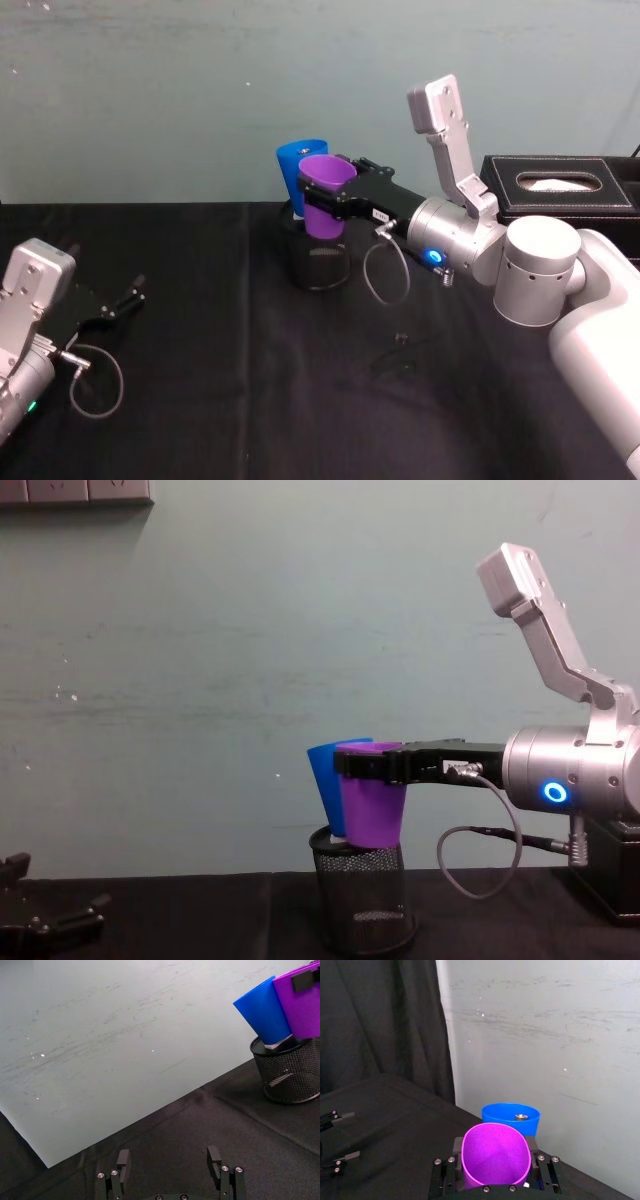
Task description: Pick up one cup with a gripper and tap it against the other cup.
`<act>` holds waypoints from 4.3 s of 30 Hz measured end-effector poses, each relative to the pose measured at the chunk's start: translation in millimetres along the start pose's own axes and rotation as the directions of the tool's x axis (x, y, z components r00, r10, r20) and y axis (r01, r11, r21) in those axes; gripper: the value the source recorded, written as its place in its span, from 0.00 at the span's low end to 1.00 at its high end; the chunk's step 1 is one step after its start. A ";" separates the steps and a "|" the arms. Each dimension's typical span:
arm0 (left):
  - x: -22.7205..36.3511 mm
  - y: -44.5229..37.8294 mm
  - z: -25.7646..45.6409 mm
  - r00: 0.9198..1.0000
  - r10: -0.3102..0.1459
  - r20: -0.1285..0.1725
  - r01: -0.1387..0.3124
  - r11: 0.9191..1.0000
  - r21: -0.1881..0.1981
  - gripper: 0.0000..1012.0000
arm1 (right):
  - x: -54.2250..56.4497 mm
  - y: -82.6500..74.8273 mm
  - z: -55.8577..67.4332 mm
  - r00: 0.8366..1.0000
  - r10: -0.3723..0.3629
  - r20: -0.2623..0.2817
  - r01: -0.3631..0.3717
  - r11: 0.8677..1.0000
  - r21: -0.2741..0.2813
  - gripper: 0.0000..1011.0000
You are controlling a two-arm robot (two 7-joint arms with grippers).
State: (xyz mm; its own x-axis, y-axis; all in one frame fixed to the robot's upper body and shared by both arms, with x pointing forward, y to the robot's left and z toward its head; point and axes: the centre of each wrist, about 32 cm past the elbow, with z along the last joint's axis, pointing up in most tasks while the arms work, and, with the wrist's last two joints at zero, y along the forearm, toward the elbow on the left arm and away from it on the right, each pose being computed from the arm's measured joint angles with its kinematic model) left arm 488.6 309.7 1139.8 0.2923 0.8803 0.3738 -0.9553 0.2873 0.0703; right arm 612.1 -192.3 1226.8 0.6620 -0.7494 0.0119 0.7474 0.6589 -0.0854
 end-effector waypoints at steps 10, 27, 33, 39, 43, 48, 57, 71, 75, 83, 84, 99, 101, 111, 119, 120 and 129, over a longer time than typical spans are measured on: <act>0.0 0.0 0.0 1.000 0.000 0.000 0.000 1.000 0.000 0.99 | -3.5 2.5 -1.4 1.000 0.021 -0.008 -0.021 1.000 -0.017 0.72; 0.0 0.0 0.0 1.000 0.000 0.000 0.000 1.000 0.000 0.99 | -6.6 3.4 2.1 0.999 0.041 -0.014 -0.041 0.999 0.001 0.72; 0.0 0.0 0.0 1.000 0.000 0.000 0.000 1.000 0.000 0.99 | -9.7 1.3 3.4 0.999 0.051 -0.017 -0.051 0.999 0.011 0.72; 0.0 0.0 0.0 1.000 0.000 0.000 0.000 1.000 0.000 0.99 | -11.8 0.8 4.8 0.998 0.058 -0.018 -0.058 0.998 0.015 0.72; 0.0 0.0 0.0 1.000 0.000 0.000 0.000 1.000 0.000 0.99 | -12.4 0.7 5.7 0.998 0.057 -0.018 -0.057 0.998 0.016 0.72; 0.0 0.0 0.0 1.000 0.000 0.000 0.000 1.000 0.000 0.99 | -12.7 0.8 5.5 0.998 0.053 -0.019 -0.053 0.998 0.015 0.72; 0.0 0.0 0.0 1.000 0.000 0.000 0.000 1.000 0.000 0.99 | -12.1 0.8 5.3 0.999 0.042 -0.024 -0.042 0.999 0.018 0.72; 0.0 0.0 0.0 1.000 0.000 0.000 0.000 1.000 0.000 0.99 | -9.2 -0.7 3.8 0.999 0.026 -0.029 -0.026 0.999 0.020 0.72; 0.0 0.0 0.0 1.000 0.000 0.000 0.000 1.000 0.000 0.99 | -8.5 -0.5 2.9 0.999 0.026 -0.030 -0.025 0.999 0.020 0.72; 0.0 0.0 0.0 1.000 0.000 0.000 0.000 1.000 0.000 0.99 | -8.4 -0.2 3.0 0.999 0.027 -0.029 -0.027 0.999 0.020 0.72; 0.0 0.0 0.0 1.000 0.000 0.000 0.000 1.000 0.000 0.99 | -8.4 -0.2 3.0 0.999 0.027 -0.029 -0.027 0.999 0.020 0.72; 0.0 0.0 0.0 1.000 0.000 0.000 0.000 1.000 0.000 0.99 | -8.6 -0.1 3.4 0.999 0.028 -0.028 -0.028 0.999 0.021 0.72; 0.0 0.0 0.0 1.000 0.000 0.000 0.000 1.000 0.000 0.99 | -8.6 -0.1 3.5 0.999 0.028 -0.028 -0.028 0.999 0.021 0.72; 0.0 0.0 0.0 1.000 0.000 0.000 0.000 1.000 0.000 0.99 | -8.6 -0.1 3.6 0.999 0.029 -0.028 -0.028 0.999 0.021 0.72; 0.0 0.0 0.0 1.000 0.000 0.000 0.000 1.000 0.000 0.99 | -8.6 -0.1 3.6 0.999 0.029 -0.028 -0.028 0.999 0.021 0.72; 0.0 0.0 0.0 1.000 0.000 0.000 0.000 1.000 0.000 0.99 | -8.7 -0.1 3.6 0.999 0.029 -0.028 -0.028 0.999 0.021 0.72; 0.0 0.0 0.0 1.000 0.000 0.000 0.000 1.000 0.000 0.99 | -8.7 -0.1 3.6 0.999 0.029 -0.028 -0.028 0.999 0.021 0.72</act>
State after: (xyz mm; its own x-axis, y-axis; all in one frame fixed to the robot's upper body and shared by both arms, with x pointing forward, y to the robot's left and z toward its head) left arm 488.6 309.7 1139.8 0.2923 0.8803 0.3738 -0.9552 0.2873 0.0702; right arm 606.5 -185.7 1230.3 0.6812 -0.7319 -0.0188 0.7296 0.6808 -0.0651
